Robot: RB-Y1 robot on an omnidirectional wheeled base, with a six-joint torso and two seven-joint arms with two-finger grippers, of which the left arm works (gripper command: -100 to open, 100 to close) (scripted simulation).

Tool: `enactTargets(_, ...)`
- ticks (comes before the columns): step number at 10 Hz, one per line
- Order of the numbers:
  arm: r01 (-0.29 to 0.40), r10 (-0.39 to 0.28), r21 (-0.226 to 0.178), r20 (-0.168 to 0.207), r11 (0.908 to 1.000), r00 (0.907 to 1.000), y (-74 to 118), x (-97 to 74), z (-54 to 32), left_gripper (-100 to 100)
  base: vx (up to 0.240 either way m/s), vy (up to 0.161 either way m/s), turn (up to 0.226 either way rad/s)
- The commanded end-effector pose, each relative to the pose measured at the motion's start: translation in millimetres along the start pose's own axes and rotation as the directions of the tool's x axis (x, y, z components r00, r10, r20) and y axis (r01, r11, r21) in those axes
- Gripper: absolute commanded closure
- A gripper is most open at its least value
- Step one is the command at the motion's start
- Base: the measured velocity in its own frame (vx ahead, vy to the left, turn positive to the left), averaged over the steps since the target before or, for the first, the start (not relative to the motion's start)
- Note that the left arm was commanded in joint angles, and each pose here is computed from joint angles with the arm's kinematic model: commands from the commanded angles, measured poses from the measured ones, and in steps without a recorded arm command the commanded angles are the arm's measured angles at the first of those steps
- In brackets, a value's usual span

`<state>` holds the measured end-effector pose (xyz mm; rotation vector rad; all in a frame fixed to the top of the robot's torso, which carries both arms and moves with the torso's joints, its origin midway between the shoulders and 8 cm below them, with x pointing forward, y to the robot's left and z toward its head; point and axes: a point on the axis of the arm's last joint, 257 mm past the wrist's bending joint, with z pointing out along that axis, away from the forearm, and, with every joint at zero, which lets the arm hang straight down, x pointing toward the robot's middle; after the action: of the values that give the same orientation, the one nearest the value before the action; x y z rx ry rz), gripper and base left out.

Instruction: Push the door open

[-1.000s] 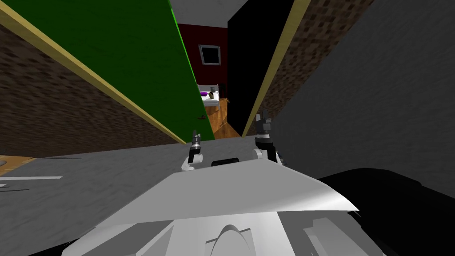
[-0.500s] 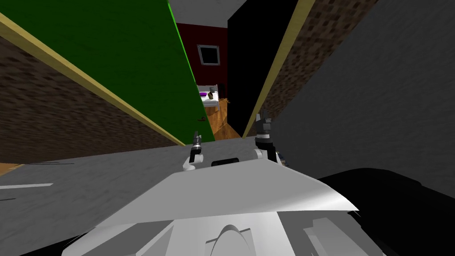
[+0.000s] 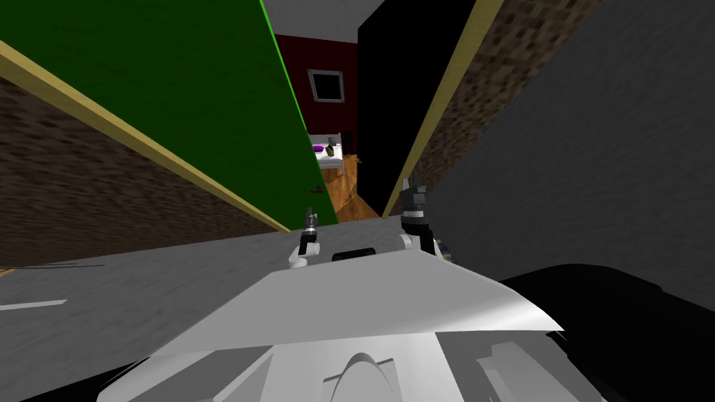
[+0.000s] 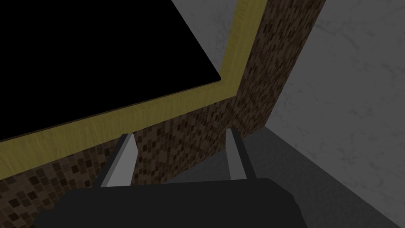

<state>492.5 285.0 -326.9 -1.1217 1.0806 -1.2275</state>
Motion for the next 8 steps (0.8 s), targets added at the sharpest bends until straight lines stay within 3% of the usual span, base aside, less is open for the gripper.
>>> enactTargets(1, 0.001, -0.001, -0.015, 0.001, 0.9999, 1.0, 7.6, -0.5, -0.5, -100, 0.09, 0.046, -0.027)
enactTargets(8, 0.004, -0.004, -0.069, 0.006, 0.9976, 1.0, 34.7, -2.8, -2.5, -100, 0.087, 0.041, -0.024)
